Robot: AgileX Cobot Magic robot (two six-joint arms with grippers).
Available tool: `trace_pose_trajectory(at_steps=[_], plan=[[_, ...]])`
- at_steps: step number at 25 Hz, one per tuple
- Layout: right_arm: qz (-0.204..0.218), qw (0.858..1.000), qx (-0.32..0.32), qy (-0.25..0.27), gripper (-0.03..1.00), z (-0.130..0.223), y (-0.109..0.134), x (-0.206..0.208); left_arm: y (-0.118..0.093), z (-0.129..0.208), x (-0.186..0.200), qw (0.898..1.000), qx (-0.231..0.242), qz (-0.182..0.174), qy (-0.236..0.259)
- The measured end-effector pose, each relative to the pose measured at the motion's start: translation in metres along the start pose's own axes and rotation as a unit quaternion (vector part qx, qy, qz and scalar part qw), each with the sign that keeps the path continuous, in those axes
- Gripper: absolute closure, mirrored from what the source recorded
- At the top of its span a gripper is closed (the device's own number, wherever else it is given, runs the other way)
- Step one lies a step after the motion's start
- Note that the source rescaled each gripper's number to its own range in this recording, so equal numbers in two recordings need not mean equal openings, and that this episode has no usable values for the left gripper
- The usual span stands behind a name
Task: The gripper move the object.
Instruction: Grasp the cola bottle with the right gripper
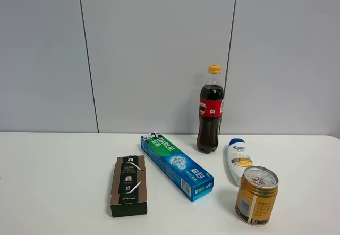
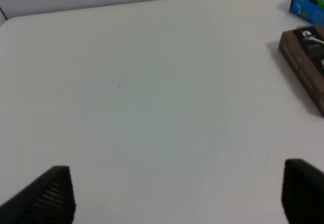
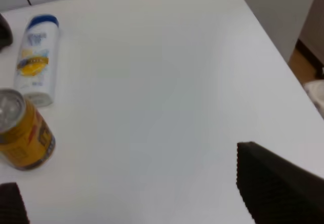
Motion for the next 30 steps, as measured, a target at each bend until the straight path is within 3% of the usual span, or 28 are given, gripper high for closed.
trace_pose_trajectory(at_steps=[3,7,11,13,16,19,22,26,30], plan=[[-0.004,0.998,0.008,-0.054,0.28,-0.016,-0.001,0.008,0.000,0.000,0.000,1.000,0.000,0.000,0.000],[-0.010,0.986,0.021,-0.163,0.28,-0.060,-0.003,0.017,0.000,0.000,0.000,1.000,0.000,0.000,0.000],[-0.042,0.974,-0.017,-0.222,0.28,-0.100,0.000,0.009,0.000,0.000,0.000,1.000,0.000,0.000,0.000],[-0.073,0.969,-0.055,-0.229,0.28,-0.115,0.003,-0.003,0.000,0.000,0.000,1.000,0.000,0.000,0.000],[-0.120,0.973,-0.054,-0.189,0.28,-0.126,0.011,-0.032,0.000,0.000,0.000,1.000,0.000,0.000,0.000],[-0.180,0.971,-0.012,-0.154,0.28,-0.134,0.026,-0.056,0.000,0.000,0.000,1.000,0.000,0.000,0.000],[-0.251,0.956,0.038,-0.147,0.28,-0.145,0.046,-0.074,0.000,0.000,0.000,1.000,0.000,0.000,0.000],[-0.308,0.937,0.071,-0.152,0.09,-0.165,0.071,-0.097,0.000,0.000,0.000,1.000,0.000,0.000,0.000],[-0.305,0.938,0.098,-0.131,-0.02,-0.177,0.095,-0.134,0.000,0.000,0.000,1.000,0.000,0.000,0.000]])
Point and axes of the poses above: a point on each arm's last joint axis where the gripper is mounted, x pointing back along that axis away from the gripper, y along the wrist's bending axis when the last joint is at zero, z = x × y, the point moved 3 cm from there along -x, pointing out along that axis toward the gripper, and after that the axes turned 13 degrees about x, right-handed, at the moved point
